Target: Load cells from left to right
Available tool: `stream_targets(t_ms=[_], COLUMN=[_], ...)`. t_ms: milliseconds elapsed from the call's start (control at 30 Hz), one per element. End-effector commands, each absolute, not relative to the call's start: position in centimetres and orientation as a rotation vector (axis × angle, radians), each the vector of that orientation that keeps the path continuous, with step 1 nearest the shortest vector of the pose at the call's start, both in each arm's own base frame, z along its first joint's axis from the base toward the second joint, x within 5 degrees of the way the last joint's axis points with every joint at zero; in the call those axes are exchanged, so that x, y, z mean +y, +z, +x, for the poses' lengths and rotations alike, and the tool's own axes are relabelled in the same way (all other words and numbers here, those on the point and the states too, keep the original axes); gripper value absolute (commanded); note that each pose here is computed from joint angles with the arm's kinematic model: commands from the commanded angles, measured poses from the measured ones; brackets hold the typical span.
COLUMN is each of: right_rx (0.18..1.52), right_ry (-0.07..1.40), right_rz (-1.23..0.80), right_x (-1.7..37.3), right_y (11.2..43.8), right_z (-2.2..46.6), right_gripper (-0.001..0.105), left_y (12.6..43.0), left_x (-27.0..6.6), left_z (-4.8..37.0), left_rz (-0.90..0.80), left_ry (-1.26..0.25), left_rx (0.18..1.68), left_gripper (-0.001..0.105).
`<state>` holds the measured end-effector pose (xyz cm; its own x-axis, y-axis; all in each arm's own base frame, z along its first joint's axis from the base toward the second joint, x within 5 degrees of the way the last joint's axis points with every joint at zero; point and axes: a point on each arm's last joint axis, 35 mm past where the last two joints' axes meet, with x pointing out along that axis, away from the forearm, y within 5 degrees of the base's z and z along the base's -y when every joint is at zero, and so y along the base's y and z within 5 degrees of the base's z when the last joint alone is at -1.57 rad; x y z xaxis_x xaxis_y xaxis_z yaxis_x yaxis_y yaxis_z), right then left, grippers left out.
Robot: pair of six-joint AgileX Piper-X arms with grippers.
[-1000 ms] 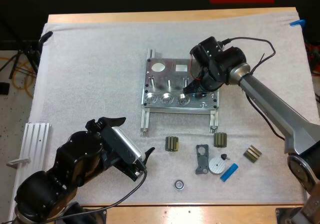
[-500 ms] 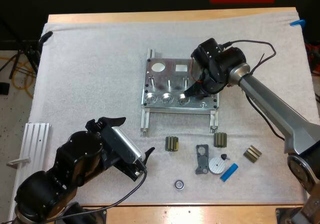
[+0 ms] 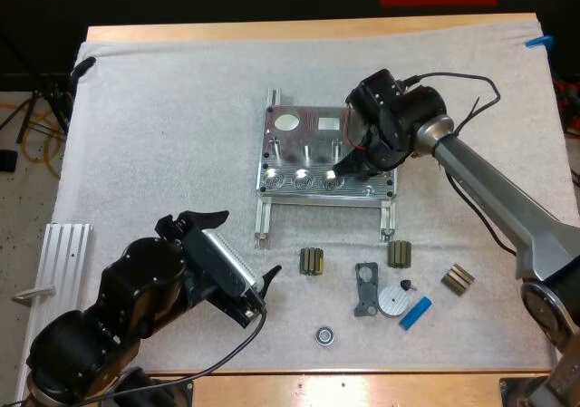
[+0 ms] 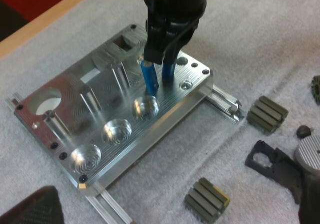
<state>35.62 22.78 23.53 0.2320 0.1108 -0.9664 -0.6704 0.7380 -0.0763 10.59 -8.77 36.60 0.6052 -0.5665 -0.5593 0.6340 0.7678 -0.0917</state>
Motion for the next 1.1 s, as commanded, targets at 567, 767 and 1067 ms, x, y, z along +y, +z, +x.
stream_targets(t_ms=[567,767,1067], right_rx=[1.227,1.276,1.264], right_ry=[0.523,0.511,0.513], right_rz=[-0.546,-0.547,-0.542], right_x=[22.8,22.4,22.4], right_y=[22.0,20.3,20.6], right_z=[35.7,35.0,35.0], right_gripper=[0.0,0.0,0.001], left_y=[36.9,37.0,37.0], left_x=[-8.8,-8.9,-8.9], left_z=[10.6,10.7,10.7], left_rz=[0.122,0.118,0.117], left_ry=[-0.701,-0.702,-0.702], left_rx=[0.588,0.576,0.572], left_gripper=[0.093,0.093,0.093])
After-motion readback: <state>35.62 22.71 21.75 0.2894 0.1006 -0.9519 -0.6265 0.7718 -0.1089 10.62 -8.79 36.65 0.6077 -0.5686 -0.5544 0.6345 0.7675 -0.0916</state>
